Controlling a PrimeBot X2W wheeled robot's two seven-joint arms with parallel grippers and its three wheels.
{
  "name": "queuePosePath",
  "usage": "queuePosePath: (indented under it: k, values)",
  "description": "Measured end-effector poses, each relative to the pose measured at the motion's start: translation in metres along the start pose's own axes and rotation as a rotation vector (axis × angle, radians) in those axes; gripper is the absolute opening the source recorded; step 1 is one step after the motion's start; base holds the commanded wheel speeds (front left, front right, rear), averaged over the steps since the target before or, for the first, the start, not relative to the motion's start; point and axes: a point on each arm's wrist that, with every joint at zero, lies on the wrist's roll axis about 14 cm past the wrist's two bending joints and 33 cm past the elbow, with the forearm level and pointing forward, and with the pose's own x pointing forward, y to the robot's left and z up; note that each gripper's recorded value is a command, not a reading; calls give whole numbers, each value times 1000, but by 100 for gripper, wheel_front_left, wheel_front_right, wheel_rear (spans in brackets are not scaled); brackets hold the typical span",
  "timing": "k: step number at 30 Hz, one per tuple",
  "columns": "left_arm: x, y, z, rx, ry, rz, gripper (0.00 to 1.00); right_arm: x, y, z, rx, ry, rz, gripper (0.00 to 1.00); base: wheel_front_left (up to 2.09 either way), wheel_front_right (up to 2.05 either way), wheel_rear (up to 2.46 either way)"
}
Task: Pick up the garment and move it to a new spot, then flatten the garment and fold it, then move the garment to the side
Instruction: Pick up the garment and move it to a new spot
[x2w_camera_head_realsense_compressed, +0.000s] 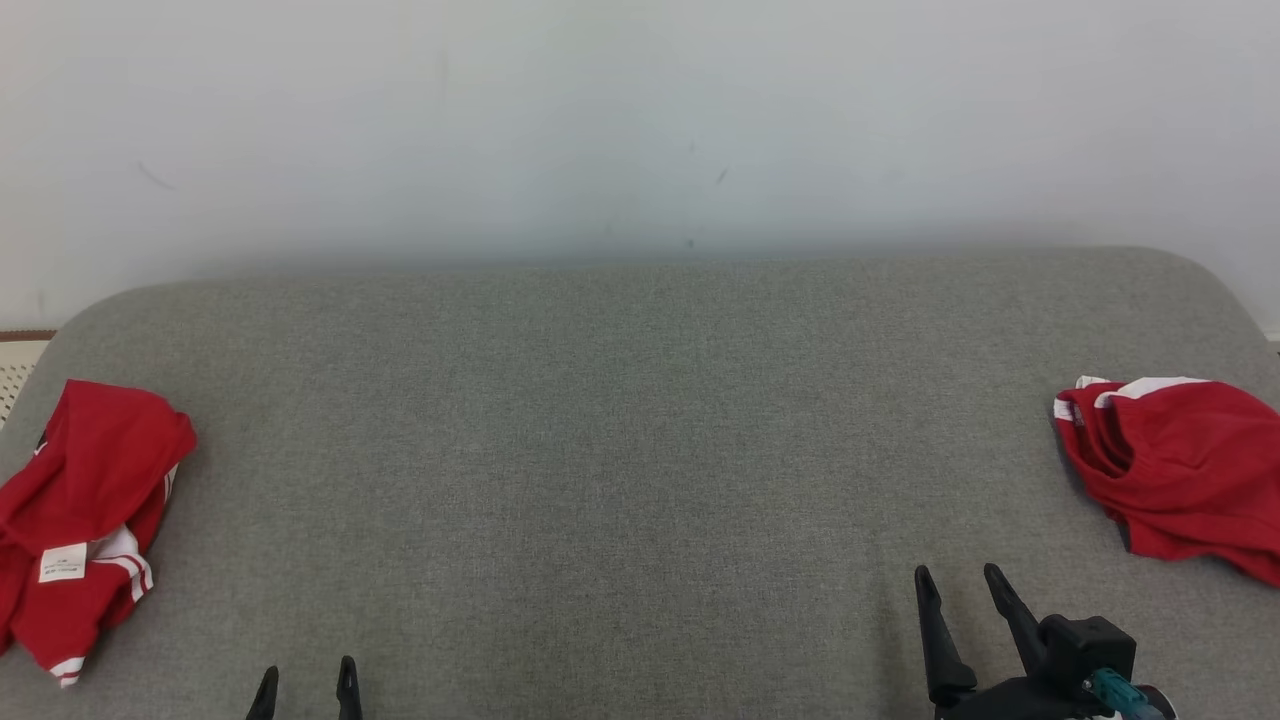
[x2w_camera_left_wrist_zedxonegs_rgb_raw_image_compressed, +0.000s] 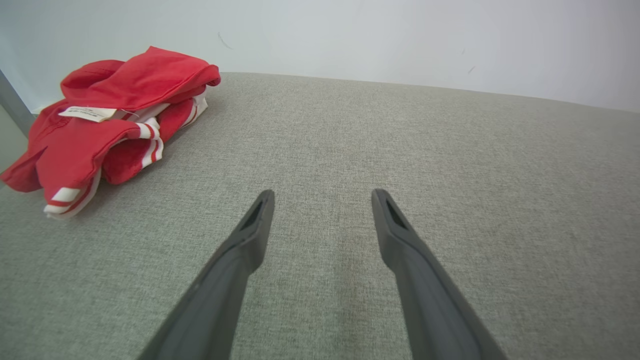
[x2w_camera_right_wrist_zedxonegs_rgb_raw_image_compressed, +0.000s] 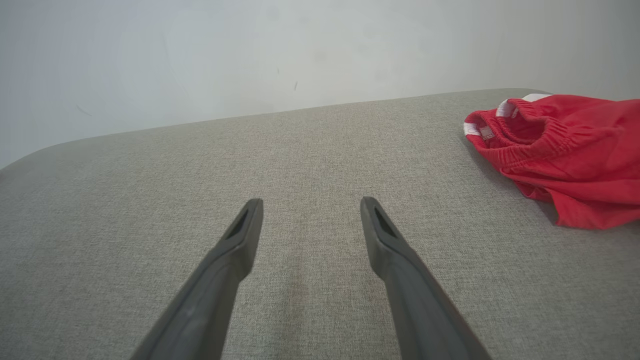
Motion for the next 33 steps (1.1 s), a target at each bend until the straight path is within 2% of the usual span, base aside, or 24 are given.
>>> queuePosePath:
  k: [22,33]
  values:
    - [-2,3,-3,-8,9,10,100,4,4,-2,3,5,14,100,0,0,0]
    - [-14,29,-8,-8,24,84,100,16,24,-5,-7,17,89,100,0,0,0]
